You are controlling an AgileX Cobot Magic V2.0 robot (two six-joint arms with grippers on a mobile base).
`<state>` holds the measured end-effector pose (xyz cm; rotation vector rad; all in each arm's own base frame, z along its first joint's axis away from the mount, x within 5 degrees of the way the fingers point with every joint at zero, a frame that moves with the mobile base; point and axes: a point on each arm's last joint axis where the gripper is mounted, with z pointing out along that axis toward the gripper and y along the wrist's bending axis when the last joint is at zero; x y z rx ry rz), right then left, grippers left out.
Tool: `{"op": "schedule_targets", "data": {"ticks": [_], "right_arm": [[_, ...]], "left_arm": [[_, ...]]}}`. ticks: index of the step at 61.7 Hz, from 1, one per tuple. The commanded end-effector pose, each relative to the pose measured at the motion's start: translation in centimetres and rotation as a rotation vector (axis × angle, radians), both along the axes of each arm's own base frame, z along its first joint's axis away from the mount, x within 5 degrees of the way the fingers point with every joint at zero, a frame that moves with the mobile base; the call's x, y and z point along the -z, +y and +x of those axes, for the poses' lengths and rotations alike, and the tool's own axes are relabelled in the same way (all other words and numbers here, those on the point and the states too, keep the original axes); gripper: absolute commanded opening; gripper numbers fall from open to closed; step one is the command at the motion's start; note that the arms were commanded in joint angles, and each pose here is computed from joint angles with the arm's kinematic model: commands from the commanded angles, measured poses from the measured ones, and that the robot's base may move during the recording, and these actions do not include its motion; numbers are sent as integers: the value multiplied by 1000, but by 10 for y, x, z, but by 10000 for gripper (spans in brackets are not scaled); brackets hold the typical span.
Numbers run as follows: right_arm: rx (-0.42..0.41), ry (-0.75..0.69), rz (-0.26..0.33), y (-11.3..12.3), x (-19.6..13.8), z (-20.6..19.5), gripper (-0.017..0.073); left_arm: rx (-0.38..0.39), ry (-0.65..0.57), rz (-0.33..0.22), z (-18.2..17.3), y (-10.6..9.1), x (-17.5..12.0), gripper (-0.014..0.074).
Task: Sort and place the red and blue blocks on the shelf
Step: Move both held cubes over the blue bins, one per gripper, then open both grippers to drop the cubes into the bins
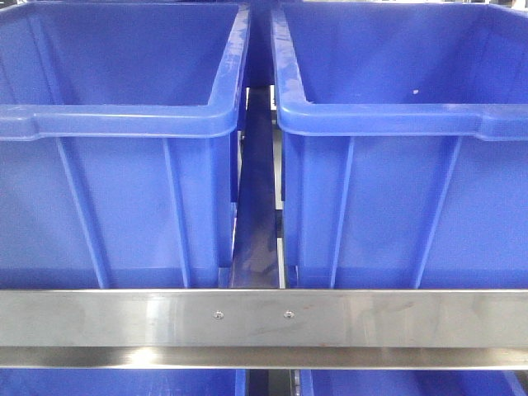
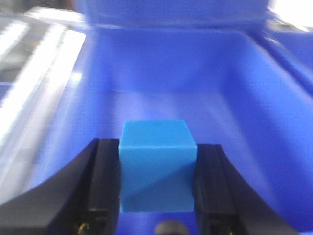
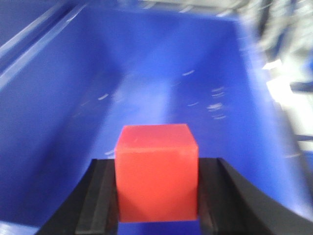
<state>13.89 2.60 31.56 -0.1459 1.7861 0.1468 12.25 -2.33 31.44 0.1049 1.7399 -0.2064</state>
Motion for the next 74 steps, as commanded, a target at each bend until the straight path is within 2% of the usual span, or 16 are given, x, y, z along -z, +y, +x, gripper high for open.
{"op": "schedule_targets", "data": {"ticks": [1,7,14,20,26,31,39,46,62,68,74], "right_arm": [[-16,-104,11,5,-18,16,331],[-19,-123,16,8,-16,28,340],[-20,-165,27,10,-15,39,400],[-8,-198,74,12,-15,48,477],[12,-181,125,11,-12,54,549],[27,-152,158,11,-7,57,586],[27,-146,158,12,-6,58,588],[27,-146,158,12,-6,58,588],[27,-147,158,12,-6,59,588],[27,-150,158,12,-7,58,571],[23,-162,157,11,-11,53,511]], "left_arm": [[19,-95,-15,11,-6,-17,123],[51,-79,19,23,-13,-12,123],[45,-106,17,36,-17,-10,123],[25,-153,10,45,-18,-12,125],[23,-141,14,54,-20,-12,153],[23,-119,20,63,-22,-10,242],[23,-111,22,73,-25,-14,447],[23,-114,21,77,-26,-17,529],[22,-128,18,78,-26,-22,510],[21,-145,13,75,-25,-25,455],[22,-169,7,69,-24,-31,369]]}}
